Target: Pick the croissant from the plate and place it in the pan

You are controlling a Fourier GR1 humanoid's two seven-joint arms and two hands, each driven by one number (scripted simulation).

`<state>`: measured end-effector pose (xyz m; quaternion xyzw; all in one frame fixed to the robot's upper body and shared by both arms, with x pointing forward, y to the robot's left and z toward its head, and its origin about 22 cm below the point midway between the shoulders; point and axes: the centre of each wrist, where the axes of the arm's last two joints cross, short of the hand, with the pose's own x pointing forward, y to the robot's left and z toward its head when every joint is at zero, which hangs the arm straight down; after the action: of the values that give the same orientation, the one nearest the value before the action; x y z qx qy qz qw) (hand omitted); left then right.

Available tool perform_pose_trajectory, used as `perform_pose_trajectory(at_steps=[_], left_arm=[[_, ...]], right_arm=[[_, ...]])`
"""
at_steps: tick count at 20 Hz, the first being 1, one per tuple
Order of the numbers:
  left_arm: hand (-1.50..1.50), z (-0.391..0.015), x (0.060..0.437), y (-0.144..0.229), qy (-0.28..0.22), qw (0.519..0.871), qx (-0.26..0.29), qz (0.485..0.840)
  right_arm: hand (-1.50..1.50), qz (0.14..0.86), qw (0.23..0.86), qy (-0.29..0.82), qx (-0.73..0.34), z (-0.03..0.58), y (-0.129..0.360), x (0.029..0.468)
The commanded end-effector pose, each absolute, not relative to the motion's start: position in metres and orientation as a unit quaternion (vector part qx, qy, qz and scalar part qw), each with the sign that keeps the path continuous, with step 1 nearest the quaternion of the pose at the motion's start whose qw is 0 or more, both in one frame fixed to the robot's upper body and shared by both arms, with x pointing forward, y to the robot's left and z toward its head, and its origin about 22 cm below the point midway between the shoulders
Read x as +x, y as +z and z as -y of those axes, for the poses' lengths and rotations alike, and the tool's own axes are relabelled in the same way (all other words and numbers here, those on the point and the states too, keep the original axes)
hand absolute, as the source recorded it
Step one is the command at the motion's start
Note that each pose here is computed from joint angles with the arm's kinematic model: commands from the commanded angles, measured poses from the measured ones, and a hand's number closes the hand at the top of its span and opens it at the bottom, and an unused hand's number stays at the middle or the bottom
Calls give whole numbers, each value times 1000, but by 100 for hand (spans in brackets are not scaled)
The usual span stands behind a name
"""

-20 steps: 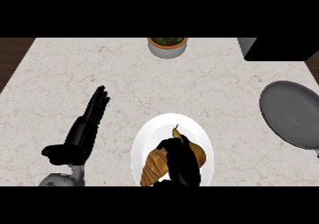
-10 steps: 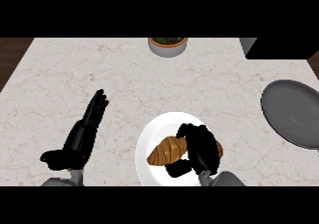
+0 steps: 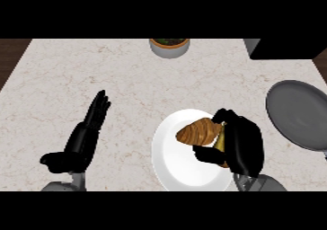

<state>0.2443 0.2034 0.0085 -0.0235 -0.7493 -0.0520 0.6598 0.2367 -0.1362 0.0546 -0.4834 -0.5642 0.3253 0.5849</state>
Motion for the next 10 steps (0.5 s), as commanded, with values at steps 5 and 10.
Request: perform_pose_trajectory(at_steps=[5, 10], left_arm=[[0, -205, 248, 7, -55, 660, -29, 749], [0, -202, 244, 2, -54, 659, -27, 750]], right_arm=[[150, 605, 591, 178, -503, 166, 91, 242], [150, 594, 613, 117, -507, 194, 82, 234]])
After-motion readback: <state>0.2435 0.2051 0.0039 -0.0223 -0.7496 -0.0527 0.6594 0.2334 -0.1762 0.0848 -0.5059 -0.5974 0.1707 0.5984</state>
